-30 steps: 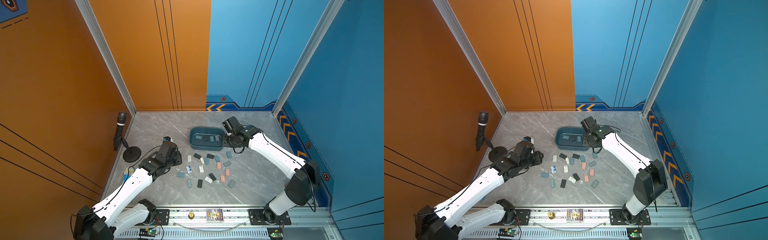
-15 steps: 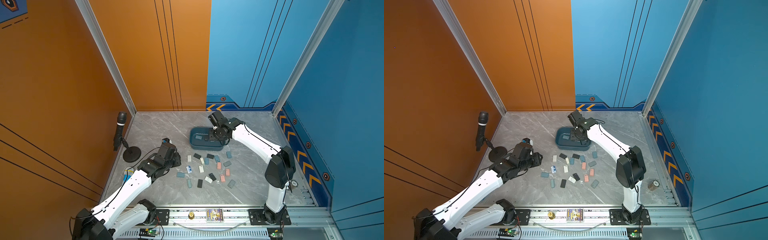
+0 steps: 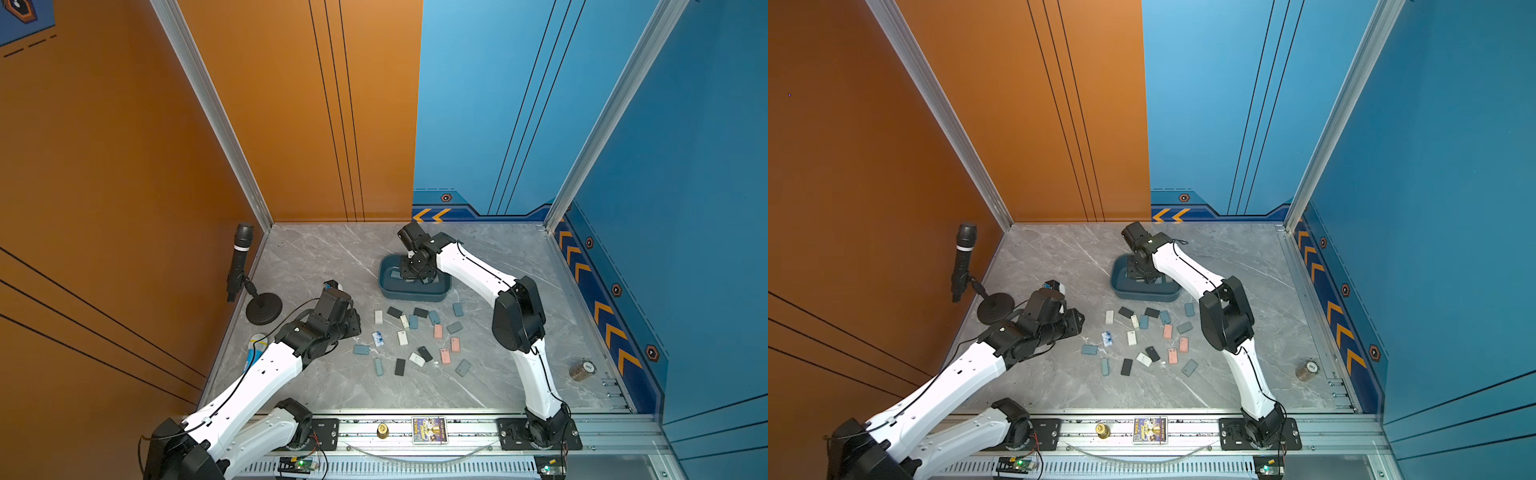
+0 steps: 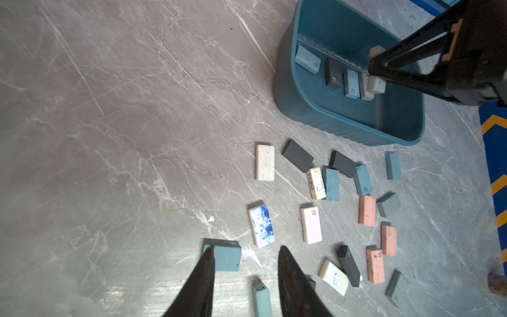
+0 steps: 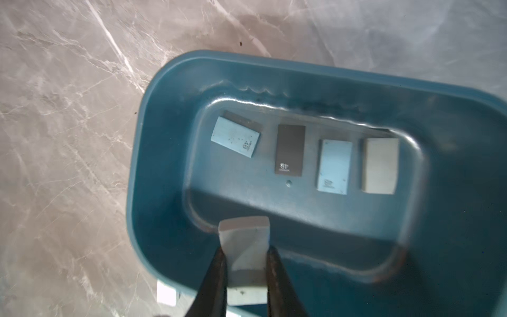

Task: Put the eraser in the storage box
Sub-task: Place the eraser in the storage box.

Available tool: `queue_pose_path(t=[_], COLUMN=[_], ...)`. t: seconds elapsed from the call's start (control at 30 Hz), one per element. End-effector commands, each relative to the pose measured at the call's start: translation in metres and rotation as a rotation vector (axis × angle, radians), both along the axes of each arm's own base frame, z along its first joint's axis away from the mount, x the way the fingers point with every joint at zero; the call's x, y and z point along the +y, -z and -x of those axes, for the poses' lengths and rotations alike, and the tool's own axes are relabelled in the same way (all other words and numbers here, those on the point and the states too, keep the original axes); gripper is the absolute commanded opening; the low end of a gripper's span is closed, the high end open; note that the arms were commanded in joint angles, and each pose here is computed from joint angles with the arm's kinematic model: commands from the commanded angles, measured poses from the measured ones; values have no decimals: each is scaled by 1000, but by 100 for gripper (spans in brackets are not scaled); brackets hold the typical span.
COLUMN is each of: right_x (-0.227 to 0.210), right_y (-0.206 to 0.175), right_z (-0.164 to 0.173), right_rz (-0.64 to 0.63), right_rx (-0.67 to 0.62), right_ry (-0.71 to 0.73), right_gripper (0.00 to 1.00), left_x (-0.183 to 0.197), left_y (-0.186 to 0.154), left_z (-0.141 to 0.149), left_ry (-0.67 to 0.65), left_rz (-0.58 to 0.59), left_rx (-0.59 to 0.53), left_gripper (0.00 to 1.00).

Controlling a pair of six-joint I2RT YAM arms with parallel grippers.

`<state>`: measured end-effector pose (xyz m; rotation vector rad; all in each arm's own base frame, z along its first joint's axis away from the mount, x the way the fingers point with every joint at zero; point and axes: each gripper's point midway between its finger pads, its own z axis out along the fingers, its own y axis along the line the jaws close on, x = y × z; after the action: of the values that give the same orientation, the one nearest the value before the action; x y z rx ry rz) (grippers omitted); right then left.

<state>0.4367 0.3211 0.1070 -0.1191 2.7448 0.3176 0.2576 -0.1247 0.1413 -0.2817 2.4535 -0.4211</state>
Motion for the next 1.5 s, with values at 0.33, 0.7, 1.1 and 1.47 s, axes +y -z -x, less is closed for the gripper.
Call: queue_pose_path(t=[0.33, 0.7, 1.1, 1.47], right_x=[14, 13, 10, 1], right_y=[42, 59, 45, -28], right_z=[-6, -4, -6, -3], right_rz=[-8, 7, -4, -30], right_rx=[87, 119, 103, -19], right_ry=[14, 23, 34, 23], right_gripper=[21, 26, 42, 47], left_x=[6, 7, 7, 9], left_y=[8, 11, 14, 22], left_z=[10, 14, 14, 16], left_ry=[-17, -25, -23, -25], left_rz=[14, 21, 15, 5], left_rx=[35, 43, 51, 74], left_gripper=[39, 40, 43, 50])
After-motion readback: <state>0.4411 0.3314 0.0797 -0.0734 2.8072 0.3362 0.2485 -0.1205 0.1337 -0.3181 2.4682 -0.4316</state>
